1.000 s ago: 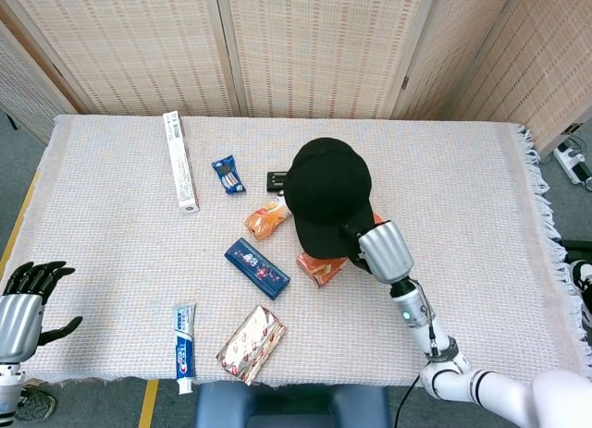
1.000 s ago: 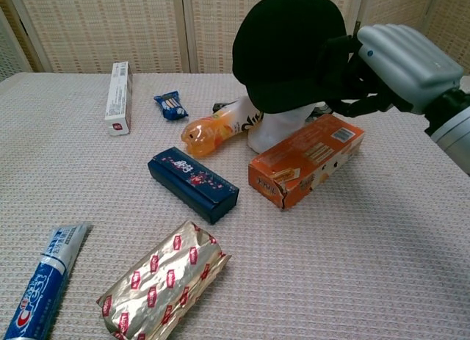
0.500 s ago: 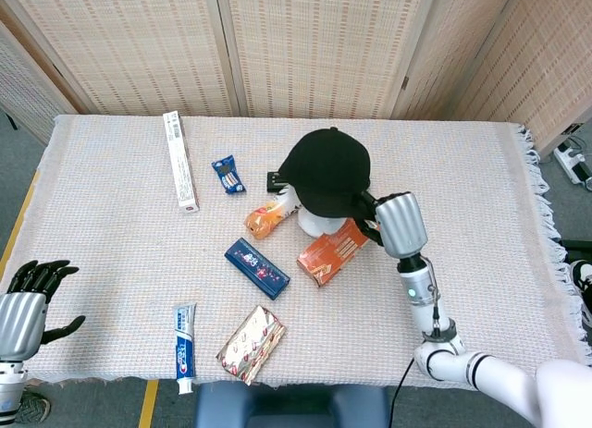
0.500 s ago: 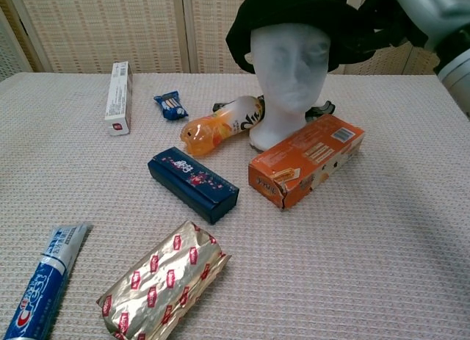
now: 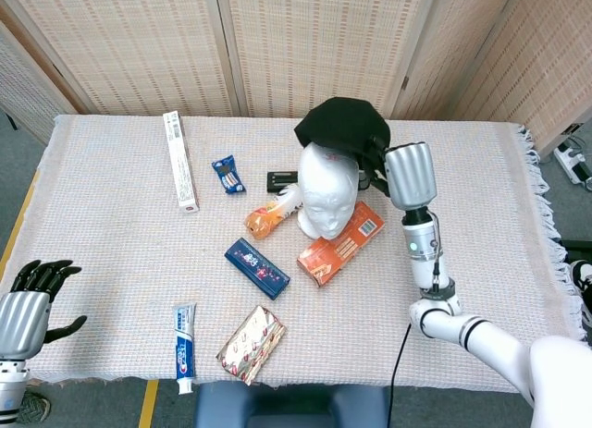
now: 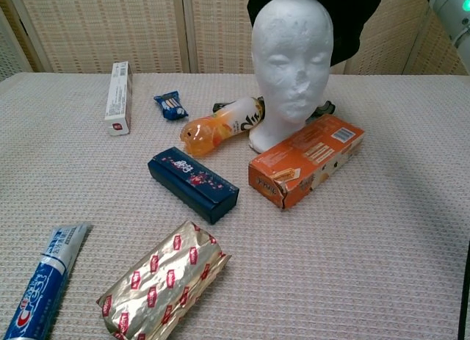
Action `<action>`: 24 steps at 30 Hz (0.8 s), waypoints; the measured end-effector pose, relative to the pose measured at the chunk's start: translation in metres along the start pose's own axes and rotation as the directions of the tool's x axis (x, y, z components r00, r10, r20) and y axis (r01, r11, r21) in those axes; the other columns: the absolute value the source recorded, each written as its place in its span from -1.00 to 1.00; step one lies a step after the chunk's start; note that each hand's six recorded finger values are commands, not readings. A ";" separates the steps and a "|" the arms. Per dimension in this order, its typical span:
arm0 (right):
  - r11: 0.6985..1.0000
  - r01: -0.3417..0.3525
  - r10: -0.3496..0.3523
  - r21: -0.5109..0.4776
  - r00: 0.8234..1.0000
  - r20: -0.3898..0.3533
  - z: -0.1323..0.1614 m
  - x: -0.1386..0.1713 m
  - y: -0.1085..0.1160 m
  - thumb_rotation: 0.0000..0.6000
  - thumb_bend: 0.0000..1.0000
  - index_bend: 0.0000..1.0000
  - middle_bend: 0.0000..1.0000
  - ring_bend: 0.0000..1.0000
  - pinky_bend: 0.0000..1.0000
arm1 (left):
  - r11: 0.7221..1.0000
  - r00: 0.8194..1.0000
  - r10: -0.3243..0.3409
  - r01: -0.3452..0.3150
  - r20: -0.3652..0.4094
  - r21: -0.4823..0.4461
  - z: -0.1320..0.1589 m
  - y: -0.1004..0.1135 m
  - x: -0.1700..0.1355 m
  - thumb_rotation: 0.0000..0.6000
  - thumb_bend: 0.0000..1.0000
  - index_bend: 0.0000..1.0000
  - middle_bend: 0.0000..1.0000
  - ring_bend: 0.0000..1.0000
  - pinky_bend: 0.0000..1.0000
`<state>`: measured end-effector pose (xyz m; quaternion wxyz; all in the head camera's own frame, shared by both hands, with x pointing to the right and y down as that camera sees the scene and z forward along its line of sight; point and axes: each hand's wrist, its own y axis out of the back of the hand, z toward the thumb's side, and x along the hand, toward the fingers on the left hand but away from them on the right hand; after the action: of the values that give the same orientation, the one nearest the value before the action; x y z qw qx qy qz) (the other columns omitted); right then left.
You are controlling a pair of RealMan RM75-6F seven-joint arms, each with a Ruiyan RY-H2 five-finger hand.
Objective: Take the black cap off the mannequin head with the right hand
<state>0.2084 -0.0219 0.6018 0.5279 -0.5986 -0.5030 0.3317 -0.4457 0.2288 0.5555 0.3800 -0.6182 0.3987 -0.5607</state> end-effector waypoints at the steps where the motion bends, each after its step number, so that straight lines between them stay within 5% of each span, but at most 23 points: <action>1: 1.000 0.004 -0.004 0.013 1.000 0.006 -0.005 -0.003 0.003 1.00 1.00 0.64 1.00 1.00 1.00 | 1.000 1.000 0.000 0.000 0.001 0.000 0.001 0.000 0.000 1.00 -0.82 -0.40 -0.50 -0.56 -0.68; 12: 0.988 -0.025 0.026 0.152 1.000 -0.003 -0.060 0.011 0.034 1.00 1.00 0.64 1.00 1.00 1.00 | 1.000 1.000 -0.005 0.004 0.018 0.005 0.006 0.000 0.003 1.00 -0.82 -0.40 -0.50 -0.56 -0.68; 24: 0.954 -0.227 0.225 0.196 0.974 0.033 -0.118 0.101 0.050 1.00 1.00 0.64 1.00 1.00 1.00 | 1.000 0.999 -0.008 0.008 0.044 0.005 0.016 0.003 0.001 1.00 -0.83 -0.40 -0.50 -0.57 -0.68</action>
<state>0.3584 0.0420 0.5936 0.5412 -0.5947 -0.3982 0.4413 -0.4302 0.2273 0.5517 0.3880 -0.6313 0.3865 -0.5492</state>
